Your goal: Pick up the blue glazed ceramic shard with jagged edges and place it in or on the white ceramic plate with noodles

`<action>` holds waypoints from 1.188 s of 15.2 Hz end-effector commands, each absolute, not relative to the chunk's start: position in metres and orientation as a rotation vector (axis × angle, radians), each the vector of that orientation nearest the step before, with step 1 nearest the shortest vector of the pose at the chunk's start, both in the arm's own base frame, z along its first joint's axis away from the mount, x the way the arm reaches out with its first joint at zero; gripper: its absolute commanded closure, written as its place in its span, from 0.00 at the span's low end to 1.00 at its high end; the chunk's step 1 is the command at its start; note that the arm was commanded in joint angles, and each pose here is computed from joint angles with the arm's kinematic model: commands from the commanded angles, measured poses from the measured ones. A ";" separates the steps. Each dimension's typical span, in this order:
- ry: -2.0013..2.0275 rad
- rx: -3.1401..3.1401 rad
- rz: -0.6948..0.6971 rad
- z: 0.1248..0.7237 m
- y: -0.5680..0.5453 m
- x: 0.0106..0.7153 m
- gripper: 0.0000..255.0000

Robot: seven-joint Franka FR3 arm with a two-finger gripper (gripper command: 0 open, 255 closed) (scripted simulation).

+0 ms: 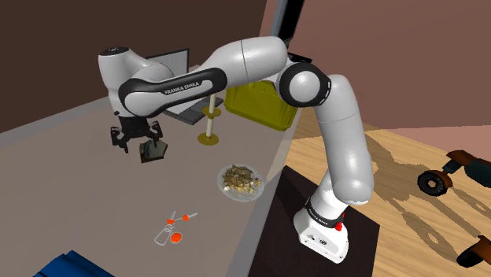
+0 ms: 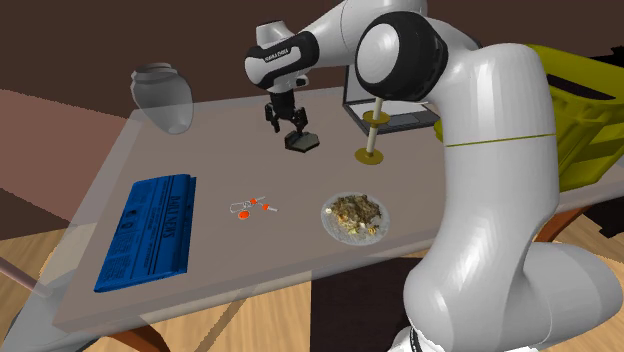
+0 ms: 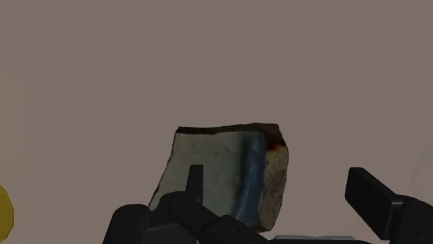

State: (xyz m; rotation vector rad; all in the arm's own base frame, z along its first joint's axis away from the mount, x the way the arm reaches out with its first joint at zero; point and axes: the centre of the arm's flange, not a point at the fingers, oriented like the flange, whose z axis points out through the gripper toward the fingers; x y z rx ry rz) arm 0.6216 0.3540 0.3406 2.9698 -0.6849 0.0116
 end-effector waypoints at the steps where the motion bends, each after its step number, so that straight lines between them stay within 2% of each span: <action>1: -0.685 2.970 0.012 0.337 0.354 0.622 0.00; 8: -0.685 2.970 0.012 0.337 0.354 0.622 0.00; 9: -0.685 2.970 0.012 0.337 0.354 0.622 1.00; 18: -0.685 2.970 0.012 0.337 0.354 0.622 1.00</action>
